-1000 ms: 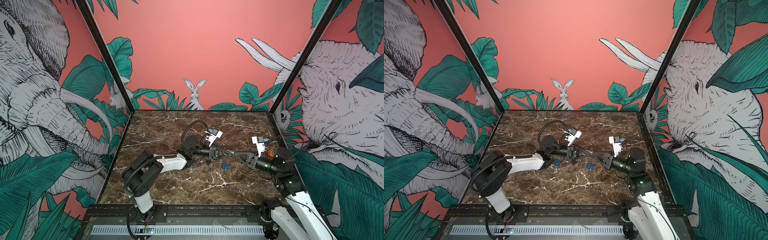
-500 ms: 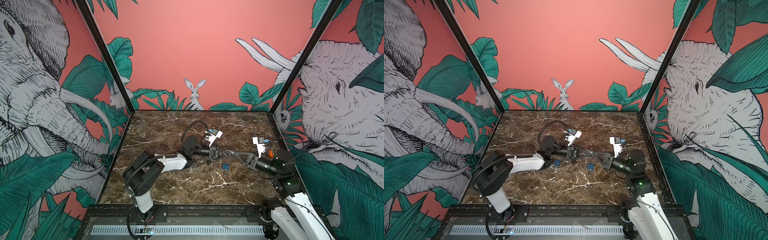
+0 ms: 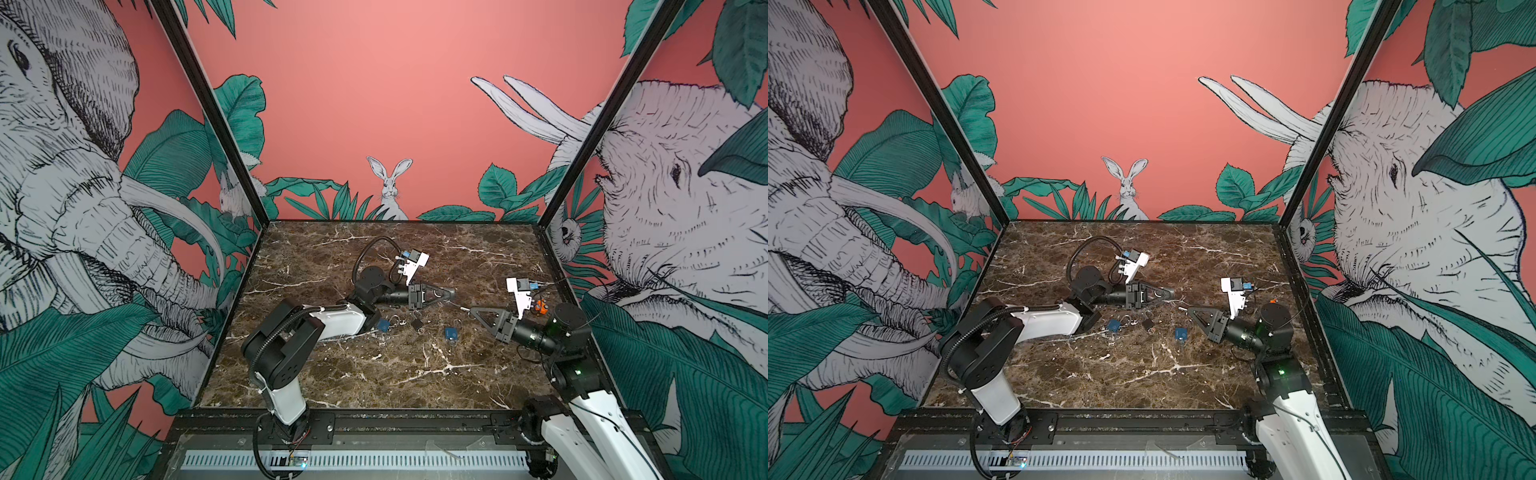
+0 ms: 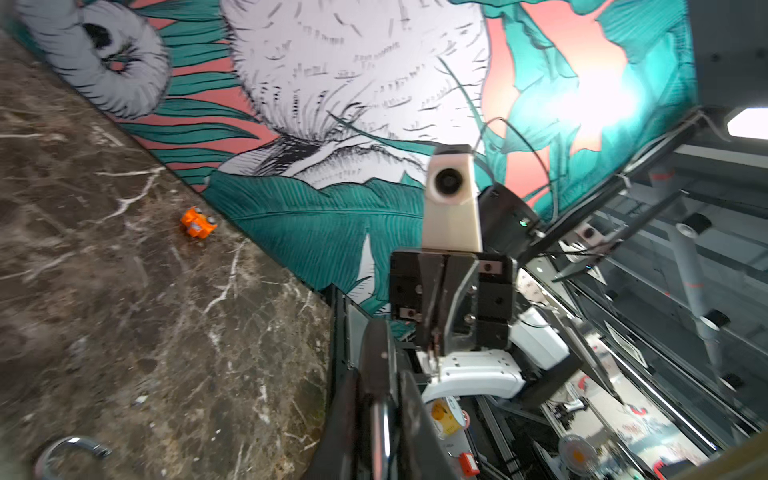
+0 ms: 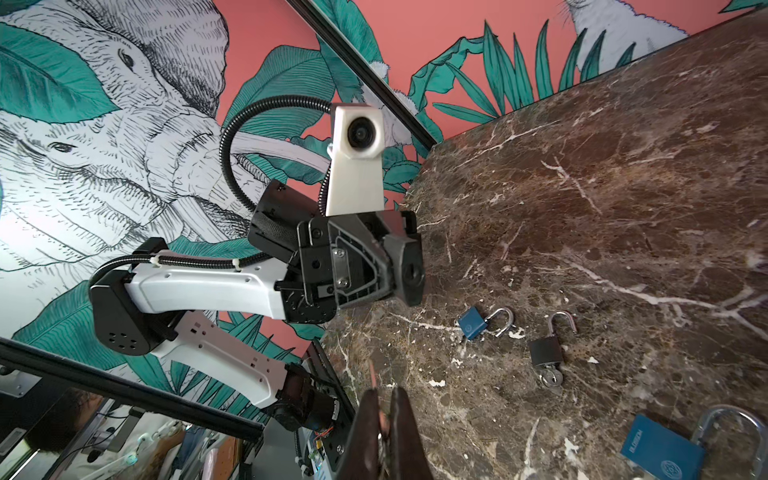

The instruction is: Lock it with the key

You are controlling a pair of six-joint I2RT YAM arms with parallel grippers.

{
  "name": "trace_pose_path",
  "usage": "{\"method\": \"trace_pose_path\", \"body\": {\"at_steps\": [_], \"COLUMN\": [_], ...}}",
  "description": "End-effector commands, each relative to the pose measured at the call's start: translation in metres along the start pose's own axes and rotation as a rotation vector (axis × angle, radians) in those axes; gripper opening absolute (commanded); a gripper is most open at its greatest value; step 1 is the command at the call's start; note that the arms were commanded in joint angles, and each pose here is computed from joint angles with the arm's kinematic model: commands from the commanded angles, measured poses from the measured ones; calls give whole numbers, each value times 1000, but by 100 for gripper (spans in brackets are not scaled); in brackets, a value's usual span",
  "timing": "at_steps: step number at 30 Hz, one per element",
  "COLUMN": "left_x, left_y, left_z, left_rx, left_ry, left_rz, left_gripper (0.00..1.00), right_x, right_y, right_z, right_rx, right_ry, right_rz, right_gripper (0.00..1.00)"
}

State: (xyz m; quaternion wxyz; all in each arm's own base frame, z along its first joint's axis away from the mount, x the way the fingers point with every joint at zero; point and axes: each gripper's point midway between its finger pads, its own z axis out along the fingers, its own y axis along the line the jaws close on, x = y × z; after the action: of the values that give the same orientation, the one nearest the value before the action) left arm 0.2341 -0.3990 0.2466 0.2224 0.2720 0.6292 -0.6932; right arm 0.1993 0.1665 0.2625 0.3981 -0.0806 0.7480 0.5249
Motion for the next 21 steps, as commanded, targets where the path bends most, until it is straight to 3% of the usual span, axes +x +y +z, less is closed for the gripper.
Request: {"method": "trace_pose_path", "body": {"at_steps": [1,3,7,21], "left_x": [17,24,35,40], "left_y": [39,57,70,61], "left_z": [-6,-14,-21,-7], "left_rx": [-237,-351,-459,-428], "left_ry": [77,109,203,239], "left_rz": [1,-2,-21,35], "left_gripper": [0,0,0,0], "right_x": [-4,-4,-4,14], "right_y": [-20,-37,-66,-138], "right_z": [-10,-17,-25,-22], "right_rx": [166,277,432,621], "right_ry": [-29,-42,-55,-111], "right_rz": [-18,-16,15,113], "right_gripper": [0,0,0,0]}}
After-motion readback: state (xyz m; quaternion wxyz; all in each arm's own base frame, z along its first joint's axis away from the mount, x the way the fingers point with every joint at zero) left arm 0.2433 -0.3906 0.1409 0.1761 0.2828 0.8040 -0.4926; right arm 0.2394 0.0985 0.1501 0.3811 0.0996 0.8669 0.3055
